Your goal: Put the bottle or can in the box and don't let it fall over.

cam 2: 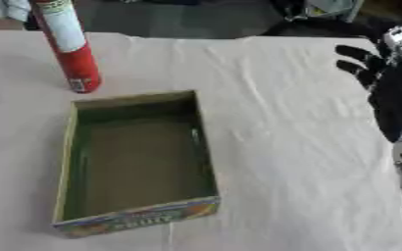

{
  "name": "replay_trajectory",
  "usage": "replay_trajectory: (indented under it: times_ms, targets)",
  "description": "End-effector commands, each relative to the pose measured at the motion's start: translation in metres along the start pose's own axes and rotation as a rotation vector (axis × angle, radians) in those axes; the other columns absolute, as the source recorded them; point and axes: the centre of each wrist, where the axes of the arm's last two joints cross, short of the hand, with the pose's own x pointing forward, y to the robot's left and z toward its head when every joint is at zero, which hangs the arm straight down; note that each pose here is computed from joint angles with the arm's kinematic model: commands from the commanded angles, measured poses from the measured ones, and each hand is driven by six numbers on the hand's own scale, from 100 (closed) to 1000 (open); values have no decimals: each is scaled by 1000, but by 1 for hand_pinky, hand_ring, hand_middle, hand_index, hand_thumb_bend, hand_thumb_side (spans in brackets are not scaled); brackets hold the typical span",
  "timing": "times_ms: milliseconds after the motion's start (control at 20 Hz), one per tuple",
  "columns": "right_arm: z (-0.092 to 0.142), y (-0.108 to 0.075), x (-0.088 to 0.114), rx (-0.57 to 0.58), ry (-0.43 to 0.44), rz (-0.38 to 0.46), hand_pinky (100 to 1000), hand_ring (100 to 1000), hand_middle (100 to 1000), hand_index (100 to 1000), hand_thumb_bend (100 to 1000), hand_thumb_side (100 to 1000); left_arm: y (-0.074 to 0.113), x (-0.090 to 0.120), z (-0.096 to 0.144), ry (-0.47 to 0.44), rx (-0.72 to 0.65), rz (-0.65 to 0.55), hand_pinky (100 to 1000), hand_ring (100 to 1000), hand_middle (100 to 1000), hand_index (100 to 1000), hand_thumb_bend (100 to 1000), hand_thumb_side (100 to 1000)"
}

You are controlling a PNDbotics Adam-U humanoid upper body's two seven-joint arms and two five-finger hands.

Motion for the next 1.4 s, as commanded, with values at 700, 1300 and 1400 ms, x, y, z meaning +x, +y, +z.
replay_trajectory:
  times_ms: [700, 1300, 1400]
  targets:
    - [-2, -1, 10, 16, -18, 21, 867, 848, 975, 999, 100, 841, -5, 10, -49, 37, -81, 37, 884, 1000, 1000, 932, 635, 405]
    - [-3, 2, 10, 24, -15, 14, 868, 848, 976, 1000, 100, 845, -18, 25, -76, 24, -163, 19, 878, 1000, 1000, 934, 639, 411]
    - [-3, 2, 10, 27, -15, 12, 869, 848, 976, 1000, 100, 845, -21, 28, -80, 18, -171, 16, 878, 1000, 1000, 931, 655, 418]
